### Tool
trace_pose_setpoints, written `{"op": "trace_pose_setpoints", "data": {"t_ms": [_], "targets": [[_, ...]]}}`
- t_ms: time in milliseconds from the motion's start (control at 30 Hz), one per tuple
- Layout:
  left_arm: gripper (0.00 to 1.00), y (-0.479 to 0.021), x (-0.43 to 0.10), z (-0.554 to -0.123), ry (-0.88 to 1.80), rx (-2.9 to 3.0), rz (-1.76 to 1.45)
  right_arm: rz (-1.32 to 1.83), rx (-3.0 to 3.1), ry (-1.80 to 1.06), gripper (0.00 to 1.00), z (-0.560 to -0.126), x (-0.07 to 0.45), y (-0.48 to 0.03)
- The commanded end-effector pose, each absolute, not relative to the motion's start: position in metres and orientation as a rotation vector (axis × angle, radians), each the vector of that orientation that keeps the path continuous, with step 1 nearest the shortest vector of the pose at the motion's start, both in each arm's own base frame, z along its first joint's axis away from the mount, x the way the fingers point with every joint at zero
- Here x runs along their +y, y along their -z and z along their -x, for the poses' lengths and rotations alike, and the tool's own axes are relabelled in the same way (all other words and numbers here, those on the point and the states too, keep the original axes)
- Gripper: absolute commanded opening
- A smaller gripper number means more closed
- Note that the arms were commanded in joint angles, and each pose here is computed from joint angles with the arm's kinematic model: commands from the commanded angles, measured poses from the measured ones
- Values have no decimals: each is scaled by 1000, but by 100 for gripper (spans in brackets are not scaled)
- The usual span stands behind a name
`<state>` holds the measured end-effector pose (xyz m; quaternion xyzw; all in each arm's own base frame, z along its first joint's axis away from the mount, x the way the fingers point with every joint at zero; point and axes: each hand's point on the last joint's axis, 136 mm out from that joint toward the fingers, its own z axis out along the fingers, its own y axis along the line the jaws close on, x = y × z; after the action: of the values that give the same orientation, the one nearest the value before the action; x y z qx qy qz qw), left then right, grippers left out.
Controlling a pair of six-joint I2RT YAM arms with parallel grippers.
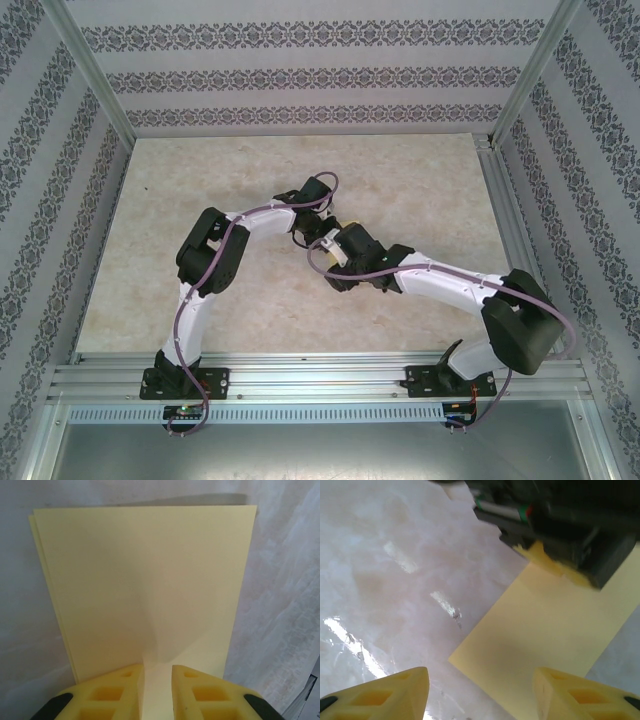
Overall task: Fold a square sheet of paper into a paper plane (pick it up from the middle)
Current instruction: Fold the triangle a second time at the center of the table.
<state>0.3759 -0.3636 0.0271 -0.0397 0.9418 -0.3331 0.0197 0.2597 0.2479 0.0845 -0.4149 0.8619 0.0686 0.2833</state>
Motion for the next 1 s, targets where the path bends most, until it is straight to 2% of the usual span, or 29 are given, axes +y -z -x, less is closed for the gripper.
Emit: {"op": "trace_pose_setpoints", "data": {"t_ms": [0,67,133,300,500,967], "targets": [[24,-21,-369,-368,1040,2961,83,1503,2124,-60,56,-246,225,-83],[24,-21,-371,-369,1058,2956,89,1668,2017,-172,53,-232,227,-82],[24,-20,-371,-369,1057,2955,89,1680,1946,-262,53,-229,235,-88],[24,-20,-372,-370,1060,2957,90,1928,1884,-248,52,-219,228,-60],[24,-20,-372,-371,1059,2958,85,2054,1829,-252,52,-222,231,-42],[24,-20,-371,-370,1063,2959,86,1992,1828,-15,50,-264,232,-23]]}}
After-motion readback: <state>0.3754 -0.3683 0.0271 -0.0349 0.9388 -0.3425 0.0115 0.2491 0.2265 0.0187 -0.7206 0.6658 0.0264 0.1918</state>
